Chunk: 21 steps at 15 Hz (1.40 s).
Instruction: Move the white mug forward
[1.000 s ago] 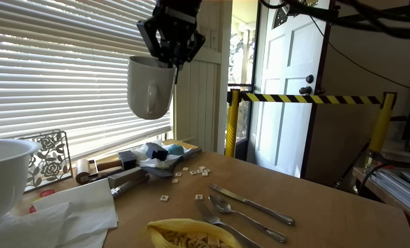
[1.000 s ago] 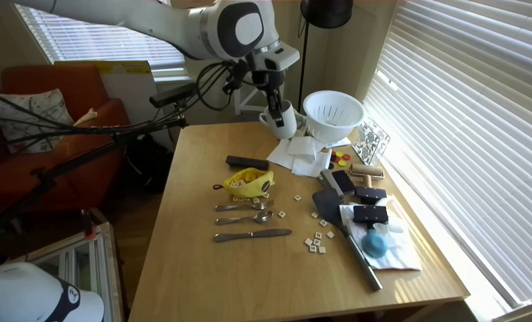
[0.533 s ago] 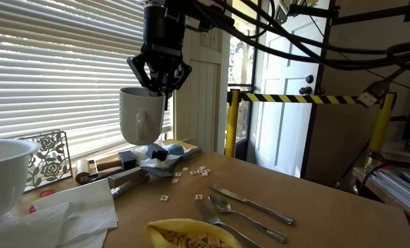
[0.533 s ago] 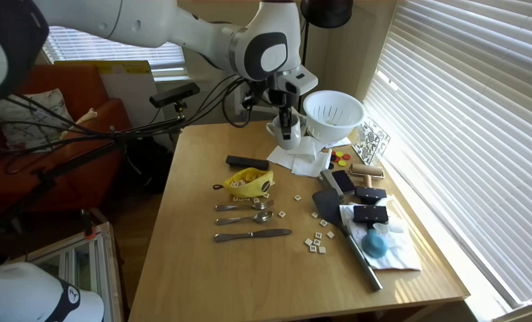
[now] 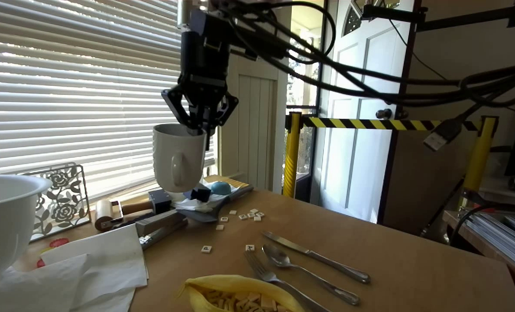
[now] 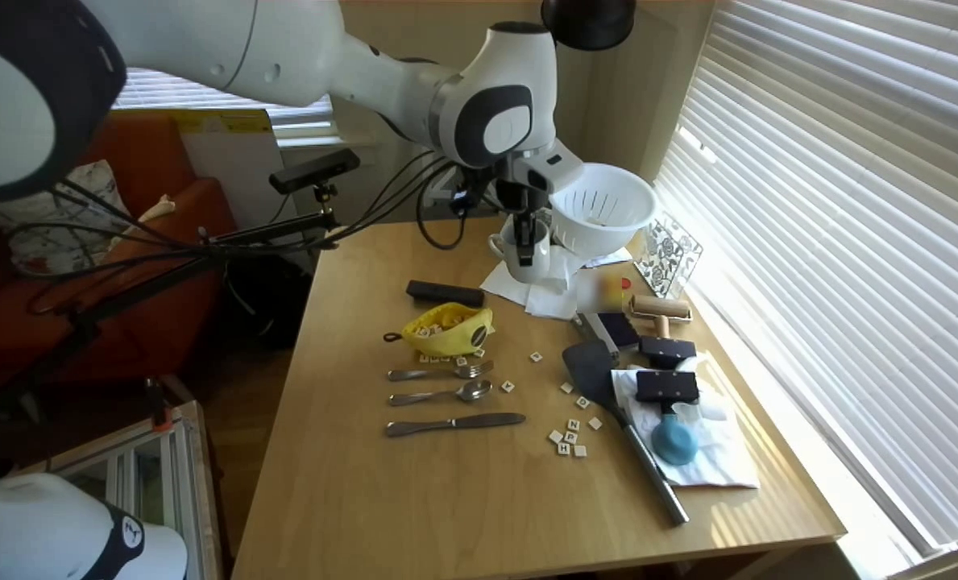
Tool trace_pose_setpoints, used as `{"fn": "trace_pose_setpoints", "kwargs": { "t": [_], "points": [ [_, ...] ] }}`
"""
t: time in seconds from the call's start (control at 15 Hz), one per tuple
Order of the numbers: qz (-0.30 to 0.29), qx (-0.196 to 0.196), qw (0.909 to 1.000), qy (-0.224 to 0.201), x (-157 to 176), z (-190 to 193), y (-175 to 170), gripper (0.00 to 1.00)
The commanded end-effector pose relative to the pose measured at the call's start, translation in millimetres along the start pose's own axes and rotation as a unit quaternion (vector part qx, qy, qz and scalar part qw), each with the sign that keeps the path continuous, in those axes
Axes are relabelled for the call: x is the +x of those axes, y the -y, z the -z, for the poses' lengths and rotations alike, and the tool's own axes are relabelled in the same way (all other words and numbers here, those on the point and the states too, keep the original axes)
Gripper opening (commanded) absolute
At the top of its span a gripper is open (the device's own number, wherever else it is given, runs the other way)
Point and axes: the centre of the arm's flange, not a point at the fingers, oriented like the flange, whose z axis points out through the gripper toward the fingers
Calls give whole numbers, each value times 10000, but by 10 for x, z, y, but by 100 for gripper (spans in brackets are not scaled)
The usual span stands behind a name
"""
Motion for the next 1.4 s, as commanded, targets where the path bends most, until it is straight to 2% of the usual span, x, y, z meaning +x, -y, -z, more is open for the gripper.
{"fn": "trace_pose_setpoints", "kwargs": {
  "t": [0.0,0.6,0.8,1.07,1.33],
  "points": [
    [-137,113,9997,-140,281,-298,112,3],
    [-39,-183,9996,221,515,-1076,40,3],
    [91,-164,9985,508,537,-1259,18,3],
    [389,-282,9950,881,514,-1463,15,3],
    [922,-247,9910,943,436,-1568,97,3]
  ]
}}
